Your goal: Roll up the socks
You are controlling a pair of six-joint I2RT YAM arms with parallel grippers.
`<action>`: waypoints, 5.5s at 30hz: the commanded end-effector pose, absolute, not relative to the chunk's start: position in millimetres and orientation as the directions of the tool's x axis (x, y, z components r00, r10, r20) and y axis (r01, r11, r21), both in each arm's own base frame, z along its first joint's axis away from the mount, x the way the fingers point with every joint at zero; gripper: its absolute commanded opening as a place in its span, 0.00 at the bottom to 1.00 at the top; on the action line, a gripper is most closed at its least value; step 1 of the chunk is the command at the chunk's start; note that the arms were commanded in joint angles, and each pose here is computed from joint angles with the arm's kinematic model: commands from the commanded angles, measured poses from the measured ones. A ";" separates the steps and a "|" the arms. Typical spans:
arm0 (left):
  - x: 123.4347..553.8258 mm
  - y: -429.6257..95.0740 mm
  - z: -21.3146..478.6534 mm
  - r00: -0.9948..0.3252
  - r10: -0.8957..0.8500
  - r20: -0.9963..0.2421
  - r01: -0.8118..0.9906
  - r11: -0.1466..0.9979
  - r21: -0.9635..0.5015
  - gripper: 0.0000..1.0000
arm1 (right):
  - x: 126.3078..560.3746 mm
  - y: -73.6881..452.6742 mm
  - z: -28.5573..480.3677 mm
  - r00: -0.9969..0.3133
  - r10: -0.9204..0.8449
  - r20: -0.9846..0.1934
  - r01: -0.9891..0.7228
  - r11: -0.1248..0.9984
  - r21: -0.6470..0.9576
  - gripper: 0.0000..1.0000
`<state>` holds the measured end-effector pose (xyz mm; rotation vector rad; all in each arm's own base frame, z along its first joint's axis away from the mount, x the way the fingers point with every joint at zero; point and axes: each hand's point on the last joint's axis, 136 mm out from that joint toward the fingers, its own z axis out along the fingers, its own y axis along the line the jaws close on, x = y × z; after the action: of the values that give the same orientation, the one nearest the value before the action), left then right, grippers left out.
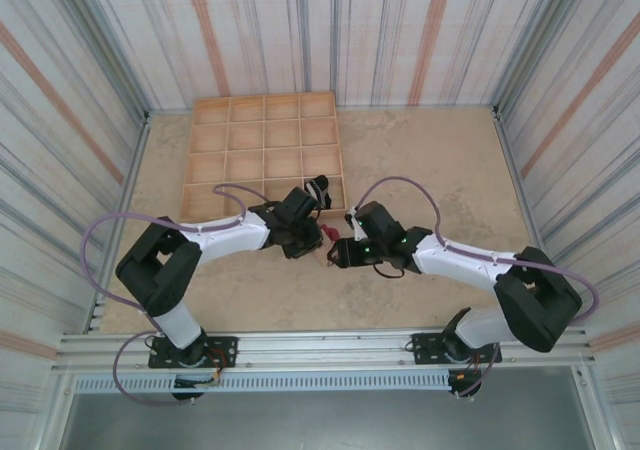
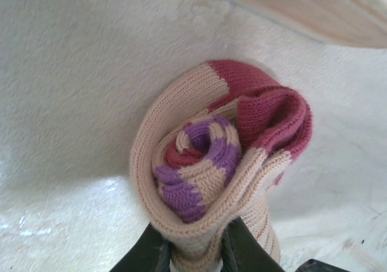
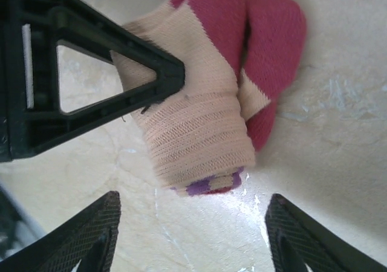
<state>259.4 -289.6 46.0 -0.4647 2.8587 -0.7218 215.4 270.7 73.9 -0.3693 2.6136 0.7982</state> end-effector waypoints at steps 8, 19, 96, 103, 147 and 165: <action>236.6 -276.7 34.2 -0.951 -0.309 0.029 -0.293 0.864 -0.409 0.07 | 225.9 285.8 67.2 -0.734 -0.296 -0.612 -0.533 0.810 0.247 0.67; 235.8 -278.1 34.5 -0.949 -0.314 0.033 -0.298 0.853 -0.428 0.13 | 227.8 296.5 40.1 -0.770 -0.317 -0.553 -0.517 0.818 0.251 0.52; 259.6 -336.8 -22.9 -0.999 -0.008 0.046 -0.038 0.722 -0.691 0.14 | 251.2 218.2 -11.8 -0.976 0.089 -0.199 -0.036 0.836 0.548 0.48; 260.2 -331.6 -26.2 -0.998 -0.034 0.055 -0.062 0.726 -0.685 0.39 | 240.1 215.3 -23.7 -0.980 0.084 -0.182 -0.027 0.846 0.533 0.25; 261.4 -142.6 189.4 -0.911 -0.211 -0.354 -0.043 0.904 -0.426 0.99 | 356.9 357.2 139.7 -0.957 0.132 -0.259 -0.084 0.728 0.680 0.00; 237.4 -106.1 193.0 -0.893 -0.244 -0.378 -0.094 0.922 -0.375 0.99 | 395.5 413.3 57.7 -0.917 0.249 -0.311 0.031 0.822 0.568 0.00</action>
<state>245.8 -113.1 193.9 -0.2606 2.6450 -0.5201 383.1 419.6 82.2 0.1245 2.6348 0.9165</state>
